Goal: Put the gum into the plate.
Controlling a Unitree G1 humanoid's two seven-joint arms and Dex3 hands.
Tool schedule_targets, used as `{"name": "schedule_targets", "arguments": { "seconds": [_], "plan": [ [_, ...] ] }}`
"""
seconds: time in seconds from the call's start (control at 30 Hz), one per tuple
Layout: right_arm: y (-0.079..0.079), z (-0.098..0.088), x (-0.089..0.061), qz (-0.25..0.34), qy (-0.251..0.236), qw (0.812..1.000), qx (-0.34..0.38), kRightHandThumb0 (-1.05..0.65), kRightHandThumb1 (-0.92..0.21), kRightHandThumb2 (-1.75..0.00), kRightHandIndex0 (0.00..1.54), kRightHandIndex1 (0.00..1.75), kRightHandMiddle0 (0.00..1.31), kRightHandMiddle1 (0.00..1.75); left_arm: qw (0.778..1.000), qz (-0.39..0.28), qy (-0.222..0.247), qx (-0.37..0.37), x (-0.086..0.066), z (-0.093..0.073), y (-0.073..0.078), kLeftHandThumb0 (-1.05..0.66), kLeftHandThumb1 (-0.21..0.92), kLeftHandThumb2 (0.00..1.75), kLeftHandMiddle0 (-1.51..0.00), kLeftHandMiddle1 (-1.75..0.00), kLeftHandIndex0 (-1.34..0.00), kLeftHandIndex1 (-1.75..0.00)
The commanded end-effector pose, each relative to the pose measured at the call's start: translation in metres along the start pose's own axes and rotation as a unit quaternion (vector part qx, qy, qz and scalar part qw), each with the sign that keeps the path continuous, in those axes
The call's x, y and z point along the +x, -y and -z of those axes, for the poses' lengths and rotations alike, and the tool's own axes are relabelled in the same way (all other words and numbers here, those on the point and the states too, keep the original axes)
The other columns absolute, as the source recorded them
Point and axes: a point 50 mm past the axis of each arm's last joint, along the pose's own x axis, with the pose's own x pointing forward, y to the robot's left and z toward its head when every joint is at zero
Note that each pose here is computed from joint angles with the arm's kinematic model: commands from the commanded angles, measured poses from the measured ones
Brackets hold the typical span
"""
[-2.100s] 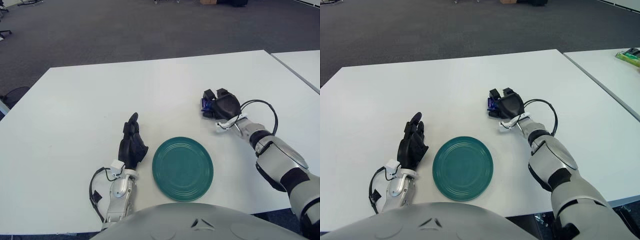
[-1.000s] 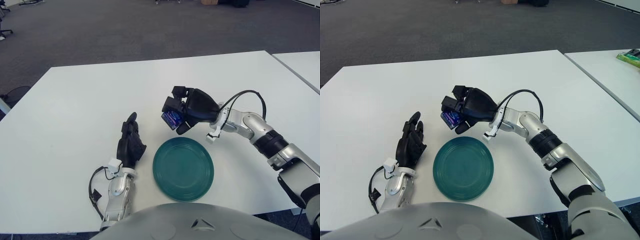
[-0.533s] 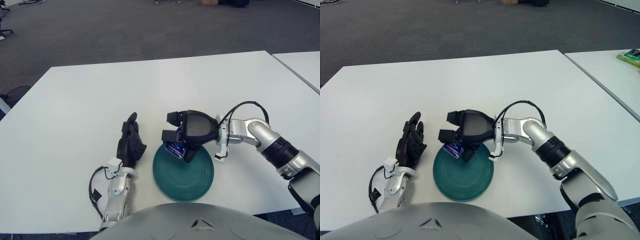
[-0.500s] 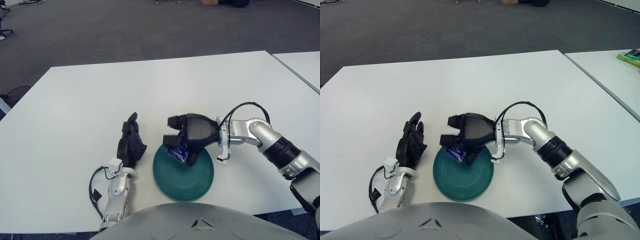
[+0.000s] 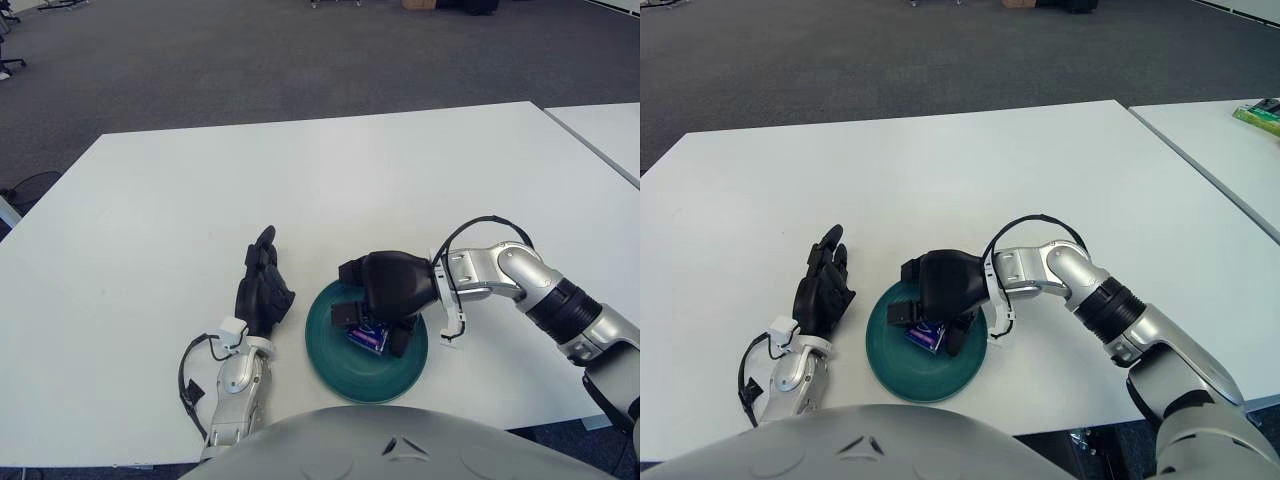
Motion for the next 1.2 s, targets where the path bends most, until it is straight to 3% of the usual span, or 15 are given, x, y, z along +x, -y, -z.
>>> {"name": "schedule_targets", "arguments": {
  "seconds": [0.0, 0.2, 0.37, 0.5, 0.63, 0.7, 0.73, 0.8, 0.9, 1.1, 1.17],
  "plan": [
    [-0.0007, -0.0021, 0.0032, -0.015, 0.002, 1.000, 0.012, -0.48, -0.86, -0.72, 1.27, 1.75, 0.92, 1.75, 0.999, -0.011, -0.028, -0.017, -0.0040, 0.0098, 0.0023, -0.98, 0.92, 0.98, -0.07, -0.01, 0.00, -0.47],
    [-0.0036, -0.0027, 0.0069, -0.050, 0.002, 0.999, 0.012, -0.50, -0.86, -0.72, 1.27, 1.75, 0.91, 1.75, 0.999, -0.009, -0.027, -0.021, -0.0041, 0.0101, 0.0027, -0.99, 0.92, 0.97, -0.09, -0.01, 0.00, -0.51],
    [-0.0037, -0.0027, 0.0072, -0.027, 0.003, 1.000, 0.013, -0.50, -0.88, -0.69, 1.25, 1.75, 0.90, 1.75, 0.999, -0.008, -0.025, -0.020, -0.0038, 0.0099, 0.0029, -0.98, 0.92, 0.97, -0.09, -0.01, 0.00, -0.53],
    [-0.0018, -0.0025, 0.0070, 0.029, -0.002, 1.000, 0.006, -0.51, -0.91, -0.65, 1.05, 1.75, 0.75, 1.75, 0.999, -0.010, -0.026, -0.022, -0.0031, 0.0099, 0.0031, -0.97, 0.92, 0.97, -0.10, -0.01, 0.00, -0.51],
    [-0.0020, -0.0023, 0.0071, 0.065, -0.010, 0.998, -0.002, -0.60, -0.92, -0.67, 0.86, 1.75, 0.42, 1.75, 0.999, -0.010, -0.027, -0.024, -0.0027, 0.0101, 0.0033, -0.97, 0.92, 0.97, -0.09, -0.01, 0.00, -0.50],
    [-0.0023, -0.0026, 0.0076, 0.076, -0.015, 0.997, -0.016, -0.75, -0.92, -0.75, 0.56, 1.49, 0.18, 1.45, 0.999, -0.009, -0.028, -0.024, -0.0028, 0.0101, 0.0035, -0.98, 0.92, 0.98, -0.08, 0.00, 0.00, -0.45],
    [-0.0025, -0.0027, 0.0077, 0.079, -0.017, 0.996, -0.023, -0.78, -0.92, -0.77, 0.52, 1.43, 0.14, 1.39, 0.999, -0.008, -0.028, -0.023, -0.0025, 0.0102, 0.0035, -0.98, 0.92, 0.98, -0.08, 0.00, 0.00, -0.44],
    [-0.0019, -0.0036, 0.0075, 0.082, -0.018, 0.996, -0.034, -0.85, -0.92, -0.83, 0.41, 1.11, 0.06, 1.11, 0.999, -0.005, -0.029, -0.023, -0.0023, 0.0102, 0.0034, -0.98, 0.92, 0.98, -0.07, 0.00, 0.00, -0.40],
    [0.0030, -0.0050, 0.0060, 0.085, -0.016, 0.995, -0.048, -0.90, -0.92, -0.91, 0.37, 0.73, 0.02, 0.78, 0.999, -0.002, -0.032, -0.027, -0.0026, 0.0104, 0.0032, -0.98, 0.92, 0.98, -0.06, 0.00, 0.00, -0.35],
    [0.0029, -0.0035, 0.0052, 0.072, -0.010, 0.996, -0.051, -0.92, -0.92, -0.96, 0.35, 0.25, 0.00, 0.48, 0.999, 0.001, -0.034, -0.035, -0.0011, 0.0112, 0.0029, -0.98, 0.92, 0.98, -0.04, 0.00, 0.00, -0.31],
    [0.0026, -0.0030, 0.0047, 0.062, -0.009, 0.997, -0.046, -0.93, -0.92, -0.96, 0.33, 0.18, 0.00, 0.41, 0.999, 0.003, -0.034, -0.036, -0.0005, 0.0112, 0.0030, -0.98, 0.92, 0.98, -0.04, 0.00, 0.00, -0.30]
  ]
}}
